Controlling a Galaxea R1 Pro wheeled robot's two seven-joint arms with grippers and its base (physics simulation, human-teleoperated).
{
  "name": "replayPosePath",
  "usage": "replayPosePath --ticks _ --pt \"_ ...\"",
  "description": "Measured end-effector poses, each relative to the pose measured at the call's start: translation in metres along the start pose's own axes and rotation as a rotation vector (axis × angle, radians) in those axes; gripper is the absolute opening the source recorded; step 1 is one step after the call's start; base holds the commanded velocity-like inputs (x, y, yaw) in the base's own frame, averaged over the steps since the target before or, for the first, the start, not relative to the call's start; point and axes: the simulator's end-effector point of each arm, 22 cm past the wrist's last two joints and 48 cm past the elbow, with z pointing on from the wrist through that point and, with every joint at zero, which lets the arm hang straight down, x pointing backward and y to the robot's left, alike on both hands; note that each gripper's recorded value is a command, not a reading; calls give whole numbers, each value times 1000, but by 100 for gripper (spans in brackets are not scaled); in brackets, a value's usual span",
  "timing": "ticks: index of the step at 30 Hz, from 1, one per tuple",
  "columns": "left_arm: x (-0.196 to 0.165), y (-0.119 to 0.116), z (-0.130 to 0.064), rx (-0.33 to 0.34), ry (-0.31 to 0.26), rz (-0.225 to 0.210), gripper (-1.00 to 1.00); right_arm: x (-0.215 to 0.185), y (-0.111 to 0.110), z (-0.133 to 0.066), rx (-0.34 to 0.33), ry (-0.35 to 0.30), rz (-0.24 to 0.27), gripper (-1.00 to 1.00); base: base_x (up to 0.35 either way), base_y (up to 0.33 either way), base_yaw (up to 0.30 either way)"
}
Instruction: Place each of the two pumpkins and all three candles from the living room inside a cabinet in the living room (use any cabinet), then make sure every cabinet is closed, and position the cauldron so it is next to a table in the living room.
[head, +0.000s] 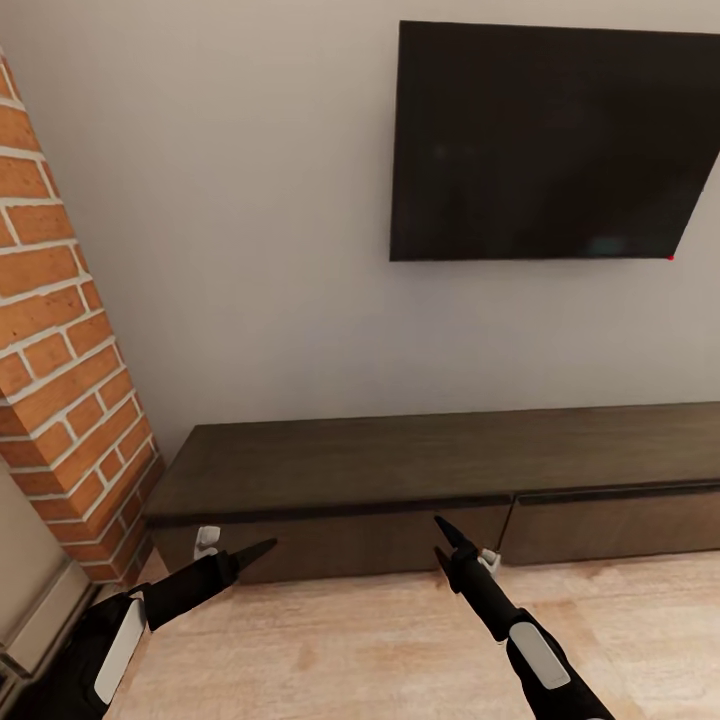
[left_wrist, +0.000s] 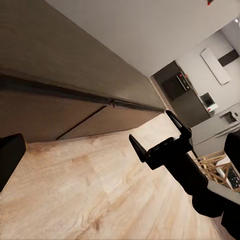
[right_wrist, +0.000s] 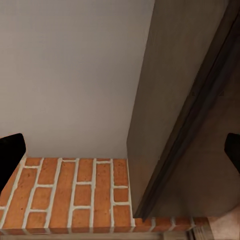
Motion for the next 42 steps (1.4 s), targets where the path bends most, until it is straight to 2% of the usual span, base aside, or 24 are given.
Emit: replayPosePath --ticks 6,25,42 --pt "0 0 0 0 0 0 100 -3 1 0 -7 -15 21 100 219 0 0" --pt "0 0 0 0 0 -1 100 -4 1 0 -7 -18 26 100 81 13 0" --pt "29 26 -1 1 0 -1 100 3 -36 -5 -8 -18 27 100 1 0 0"
